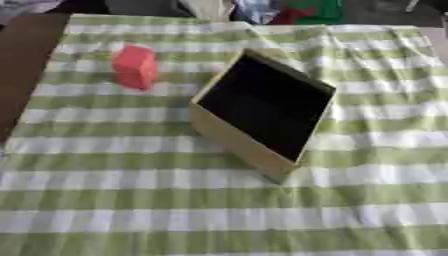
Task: Pick up objects on the table and place them in the box.
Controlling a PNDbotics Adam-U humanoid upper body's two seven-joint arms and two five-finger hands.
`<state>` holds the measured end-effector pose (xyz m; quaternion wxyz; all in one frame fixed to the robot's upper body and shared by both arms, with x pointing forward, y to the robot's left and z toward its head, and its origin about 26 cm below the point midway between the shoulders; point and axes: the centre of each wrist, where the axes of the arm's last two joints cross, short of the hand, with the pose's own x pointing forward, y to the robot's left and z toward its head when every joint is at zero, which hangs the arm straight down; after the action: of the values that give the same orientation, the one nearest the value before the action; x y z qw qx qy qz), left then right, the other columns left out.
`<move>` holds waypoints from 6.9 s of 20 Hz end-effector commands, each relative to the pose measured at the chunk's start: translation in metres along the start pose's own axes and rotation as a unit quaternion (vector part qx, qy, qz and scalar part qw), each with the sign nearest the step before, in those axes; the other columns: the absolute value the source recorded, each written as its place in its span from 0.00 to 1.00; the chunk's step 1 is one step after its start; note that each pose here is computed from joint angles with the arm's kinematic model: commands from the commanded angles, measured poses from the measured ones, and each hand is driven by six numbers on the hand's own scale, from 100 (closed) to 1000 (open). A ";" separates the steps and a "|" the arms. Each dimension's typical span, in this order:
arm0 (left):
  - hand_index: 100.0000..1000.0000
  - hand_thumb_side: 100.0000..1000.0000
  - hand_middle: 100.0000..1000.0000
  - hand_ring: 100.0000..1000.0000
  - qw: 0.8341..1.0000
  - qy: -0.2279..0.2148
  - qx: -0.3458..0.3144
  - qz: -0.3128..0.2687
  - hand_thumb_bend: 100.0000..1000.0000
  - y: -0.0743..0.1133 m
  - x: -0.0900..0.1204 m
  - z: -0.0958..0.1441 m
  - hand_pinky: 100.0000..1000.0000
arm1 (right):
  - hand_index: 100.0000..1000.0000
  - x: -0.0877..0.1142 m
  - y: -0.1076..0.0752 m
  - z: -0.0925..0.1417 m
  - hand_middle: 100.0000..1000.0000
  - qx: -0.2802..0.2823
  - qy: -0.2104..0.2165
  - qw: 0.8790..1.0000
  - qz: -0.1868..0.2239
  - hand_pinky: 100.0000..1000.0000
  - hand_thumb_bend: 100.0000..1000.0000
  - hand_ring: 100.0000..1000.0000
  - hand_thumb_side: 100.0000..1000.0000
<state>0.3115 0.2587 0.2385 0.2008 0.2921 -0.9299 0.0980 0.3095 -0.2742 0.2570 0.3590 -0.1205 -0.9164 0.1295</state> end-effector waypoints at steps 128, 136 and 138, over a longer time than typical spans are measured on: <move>0.73 0.00 0.62 0.76 0.561 0.073 -0.677 -0.471 0.60 -0.117 -0.093 -0.147 0.83 | 0.88 0.009 0.002 -0.004 0.64 0.043 -0.005 0.999 -0.003 0.90 0.00 0.75 0.48; 0.75 0.00 0.62 0.74 0.536 0.088 -0.693 -0.474 0.62 -0.115 -0.101 -0.140 0.84 | 0.88 0.008 0.001 -0.003 0.65 0.033 -0.004 0.999 -0.002 0.90 0.00 0.75 0.48; 0.70 0.00 0.54 0.69 0.545 0.086 -0.688 -0.472 0.61 -0.114 -0.101 -0.139 0.83 | 0.88 0.008 0.001 -0.002 0.64 0.033 -0.003 0.999 -0.003 0.90 0.00 0.75 0.48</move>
<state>0.4991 0.2542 0.3212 0.4373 0.4440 -0.4151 -0.6628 0.3096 -0.2694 0.2551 0.3749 -0.1015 -0.9075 0.1597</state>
